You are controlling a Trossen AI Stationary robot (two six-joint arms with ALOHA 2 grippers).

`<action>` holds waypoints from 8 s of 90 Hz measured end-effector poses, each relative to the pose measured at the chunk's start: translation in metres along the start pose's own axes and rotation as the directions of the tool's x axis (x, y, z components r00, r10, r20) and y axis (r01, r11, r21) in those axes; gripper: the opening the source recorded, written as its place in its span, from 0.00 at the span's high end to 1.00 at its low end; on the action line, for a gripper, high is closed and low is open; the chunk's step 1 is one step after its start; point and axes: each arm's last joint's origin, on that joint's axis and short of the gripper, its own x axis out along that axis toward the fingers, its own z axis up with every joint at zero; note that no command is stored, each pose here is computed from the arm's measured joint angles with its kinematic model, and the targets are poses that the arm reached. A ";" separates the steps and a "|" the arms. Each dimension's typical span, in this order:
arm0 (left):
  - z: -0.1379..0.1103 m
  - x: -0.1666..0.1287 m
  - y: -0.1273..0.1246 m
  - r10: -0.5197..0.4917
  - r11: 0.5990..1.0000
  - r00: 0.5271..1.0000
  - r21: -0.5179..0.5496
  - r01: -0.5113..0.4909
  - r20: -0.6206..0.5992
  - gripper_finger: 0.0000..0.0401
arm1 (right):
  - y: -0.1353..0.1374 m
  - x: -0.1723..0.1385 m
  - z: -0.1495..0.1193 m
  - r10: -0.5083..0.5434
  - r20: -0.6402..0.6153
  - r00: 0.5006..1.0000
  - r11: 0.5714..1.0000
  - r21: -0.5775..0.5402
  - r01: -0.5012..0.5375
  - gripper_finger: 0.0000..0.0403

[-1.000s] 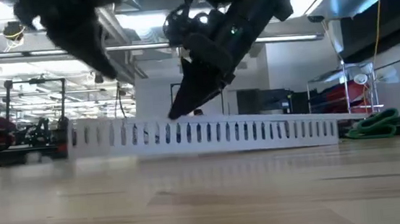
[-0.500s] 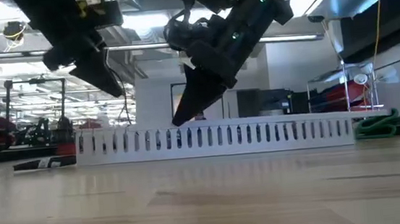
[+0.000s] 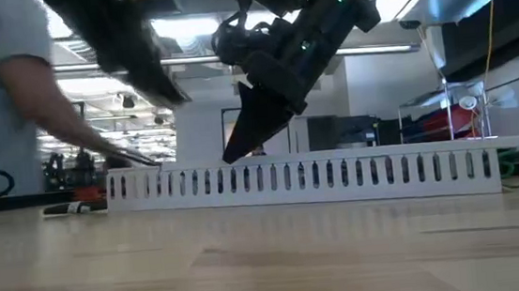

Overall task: Ziptie cables
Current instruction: Close the cable duct

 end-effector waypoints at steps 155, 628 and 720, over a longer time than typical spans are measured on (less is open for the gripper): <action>-0.034 0.078 0.048 -0.537 0.839 0.749 -0.149 0.524 -0.388 0.99 | 0.001 0.007 0.000 0.008 0.025 1.000 1.000 0.000 -0.008 0.42; -0.041 0.011 -0.026 -0.457 0.889 0.661 -0.331 0.317 -0.594 1.00 | -0.019 0.024 -0.006 -0.078 0.004 0.997 0.978 -0.193 0.077 0.42; -0.092 0.029 -0.029 -0.512 0.852 0.637 -0.437 0.290 -0.576 0.79 | -0.019 0.024 -0.005 -0.084 0.022 0.996 0.978 -0.191 0.087 0.42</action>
